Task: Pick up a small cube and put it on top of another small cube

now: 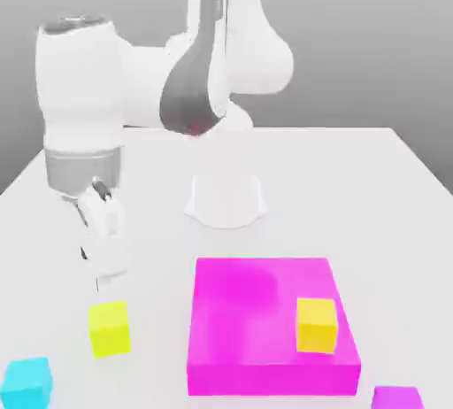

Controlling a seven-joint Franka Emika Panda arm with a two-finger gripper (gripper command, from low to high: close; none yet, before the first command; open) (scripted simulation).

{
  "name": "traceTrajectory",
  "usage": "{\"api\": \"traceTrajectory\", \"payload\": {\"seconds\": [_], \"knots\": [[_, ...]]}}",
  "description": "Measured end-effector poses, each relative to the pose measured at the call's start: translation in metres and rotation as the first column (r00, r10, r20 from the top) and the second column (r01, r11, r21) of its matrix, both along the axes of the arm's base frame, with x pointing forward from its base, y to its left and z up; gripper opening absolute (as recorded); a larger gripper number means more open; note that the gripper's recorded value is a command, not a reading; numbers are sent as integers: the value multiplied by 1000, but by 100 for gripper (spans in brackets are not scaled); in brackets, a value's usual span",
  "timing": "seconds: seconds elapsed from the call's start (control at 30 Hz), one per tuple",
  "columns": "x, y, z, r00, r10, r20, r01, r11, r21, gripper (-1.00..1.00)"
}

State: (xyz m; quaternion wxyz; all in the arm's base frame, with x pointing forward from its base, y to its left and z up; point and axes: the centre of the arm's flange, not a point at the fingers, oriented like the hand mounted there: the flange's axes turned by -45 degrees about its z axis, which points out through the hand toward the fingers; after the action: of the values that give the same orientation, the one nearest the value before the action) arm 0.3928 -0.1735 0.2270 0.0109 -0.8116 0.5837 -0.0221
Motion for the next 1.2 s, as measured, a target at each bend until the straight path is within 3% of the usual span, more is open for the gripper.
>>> {"api": "traceTrajectory", "payload": {"seconds": [0.23, 0.27, 0.5, 0.73, 1.0, 1.2], "knots": [[-14, -2, -86, 997, -66, -48, 66, 998, 7, 0], [-15, -2, -92, 997, -67, -48, 67, 998, 8, -100], [-14, -2, -90, 997, -67, -47, 67, 998, 6, -100], [-4, 8, -30, 998, -47, -51, 47, 999, 6, -100], [81, 130, -20, 986, 147, -80, -147, 989, 0, -100], [120, 244, -6, 957, 278, -79, -279, 960, 1, -100]]}}
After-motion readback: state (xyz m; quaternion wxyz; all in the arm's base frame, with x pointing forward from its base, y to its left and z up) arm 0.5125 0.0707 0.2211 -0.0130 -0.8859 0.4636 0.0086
